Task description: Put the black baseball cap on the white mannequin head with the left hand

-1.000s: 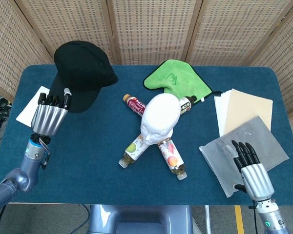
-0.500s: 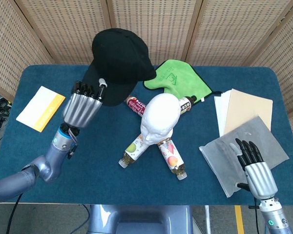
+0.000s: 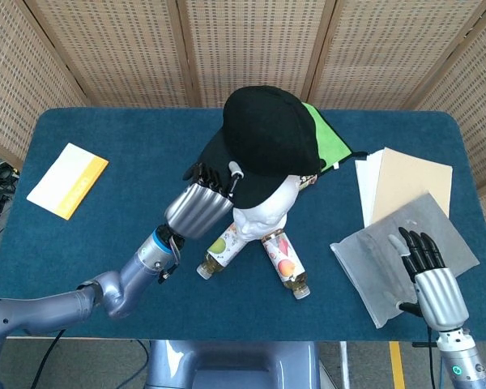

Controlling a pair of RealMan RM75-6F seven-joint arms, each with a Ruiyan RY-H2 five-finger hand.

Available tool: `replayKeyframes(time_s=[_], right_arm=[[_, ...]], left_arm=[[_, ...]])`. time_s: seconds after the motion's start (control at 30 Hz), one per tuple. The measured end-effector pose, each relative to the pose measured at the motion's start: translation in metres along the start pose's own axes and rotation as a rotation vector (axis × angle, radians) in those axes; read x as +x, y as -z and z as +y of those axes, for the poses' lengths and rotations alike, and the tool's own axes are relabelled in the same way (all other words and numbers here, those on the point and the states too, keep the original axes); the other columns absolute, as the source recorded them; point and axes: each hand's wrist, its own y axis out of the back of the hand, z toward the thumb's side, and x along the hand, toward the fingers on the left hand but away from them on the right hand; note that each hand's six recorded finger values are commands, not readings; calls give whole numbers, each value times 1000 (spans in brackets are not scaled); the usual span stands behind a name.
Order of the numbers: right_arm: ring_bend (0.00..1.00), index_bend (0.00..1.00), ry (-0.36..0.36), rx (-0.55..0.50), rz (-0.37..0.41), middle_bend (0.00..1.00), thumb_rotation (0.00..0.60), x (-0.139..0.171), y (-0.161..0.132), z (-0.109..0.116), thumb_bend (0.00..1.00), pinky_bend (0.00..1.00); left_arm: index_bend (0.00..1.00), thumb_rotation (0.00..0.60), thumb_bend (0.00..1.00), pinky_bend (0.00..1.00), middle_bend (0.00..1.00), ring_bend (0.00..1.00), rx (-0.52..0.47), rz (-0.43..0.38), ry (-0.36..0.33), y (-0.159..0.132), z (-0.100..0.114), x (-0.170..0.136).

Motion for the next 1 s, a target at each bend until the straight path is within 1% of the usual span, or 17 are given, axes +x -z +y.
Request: replayKeyframes(time_s=[0.17,0.43,0.53,0.77,1.0], right_arm=[[0,34,0,-2,2,0,600,0,-1,0,48,0],[0,34,6,-6,2,0,600,1,0,3,49,0],[0,34,8,-9,2,0,600,1,0,3,49,0],[0,34,6,-9,6,0,600,1,-1,3,48,0],[0,34,6,-11,3,0,600,1,-1,3,49,0]], left_arm=[[783,600,781,749,911,853,19,-48,12,-21,7,0],[783,600,781,749,911,853,15,-75,26,-39,15,-2],[783,600,781,749,911,853,24,-80,43,-43,14,-5],[783,600,781,749,911,853,47,-79,113,-48,4,-13],[782,600,781,749,911,853,29,-84,140,-55,5,-15]])
